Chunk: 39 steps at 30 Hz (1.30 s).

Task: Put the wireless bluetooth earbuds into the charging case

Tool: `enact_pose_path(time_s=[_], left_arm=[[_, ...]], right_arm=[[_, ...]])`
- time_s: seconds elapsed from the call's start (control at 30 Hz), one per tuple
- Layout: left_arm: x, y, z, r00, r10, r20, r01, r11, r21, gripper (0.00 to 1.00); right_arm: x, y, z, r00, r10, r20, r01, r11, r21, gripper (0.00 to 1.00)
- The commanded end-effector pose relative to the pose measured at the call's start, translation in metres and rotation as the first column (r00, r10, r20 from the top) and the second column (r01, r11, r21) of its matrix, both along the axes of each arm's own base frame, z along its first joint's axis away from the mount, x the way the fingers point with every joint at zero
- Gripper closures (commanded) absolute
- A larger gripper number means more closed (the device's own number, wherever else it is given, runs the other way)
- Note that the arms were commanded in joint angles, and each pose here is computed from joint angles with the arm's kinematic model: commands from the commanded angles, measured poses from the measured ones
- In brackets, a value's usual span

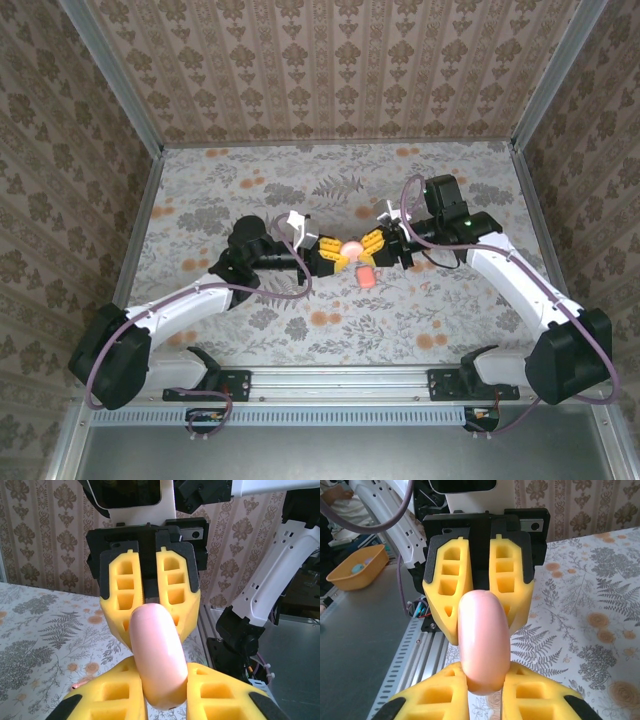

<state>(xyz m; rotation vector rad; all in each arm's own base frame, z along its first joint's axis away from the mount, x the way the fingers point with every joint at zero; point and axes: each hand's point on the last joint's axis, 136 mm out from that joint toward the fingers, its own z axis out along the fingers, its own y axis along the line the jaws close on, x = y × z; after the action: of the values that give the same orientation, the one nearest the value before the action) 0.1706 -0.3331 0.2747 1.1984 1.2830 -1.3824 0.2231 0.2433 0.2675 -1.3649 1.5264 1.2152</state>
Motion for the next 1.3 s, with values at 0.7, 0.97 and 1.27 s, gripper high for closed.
enact_pose_path(time_s=[0.7,0.97,1.27], left_arm=[[-0.005,0.019,-0.036,0.954,-0.002,0.301,-0.112,0.926,0.361,0.42],[-0.010,0.014,-0.037,0.955,-0.024,0.296,-0.087,0.930,0.357,0.45],[-0.012,0.007,-0.033,0.958,-0.031,0.285,-0.069,0.940,0.334,0.54]], right_arm=[[-0.009,0.004,-0.025,0.919,0.031,0.392,0.114,0.933,-0.341,0.89],[-0.014,0.014,-0.026,0.919,0.057,0.391,0.085,0.938,-0.336,0.89],[-0.017,0.020,-0.029,0.919,0.077,0.386,0.064,0.939,-0.339,0.89]])
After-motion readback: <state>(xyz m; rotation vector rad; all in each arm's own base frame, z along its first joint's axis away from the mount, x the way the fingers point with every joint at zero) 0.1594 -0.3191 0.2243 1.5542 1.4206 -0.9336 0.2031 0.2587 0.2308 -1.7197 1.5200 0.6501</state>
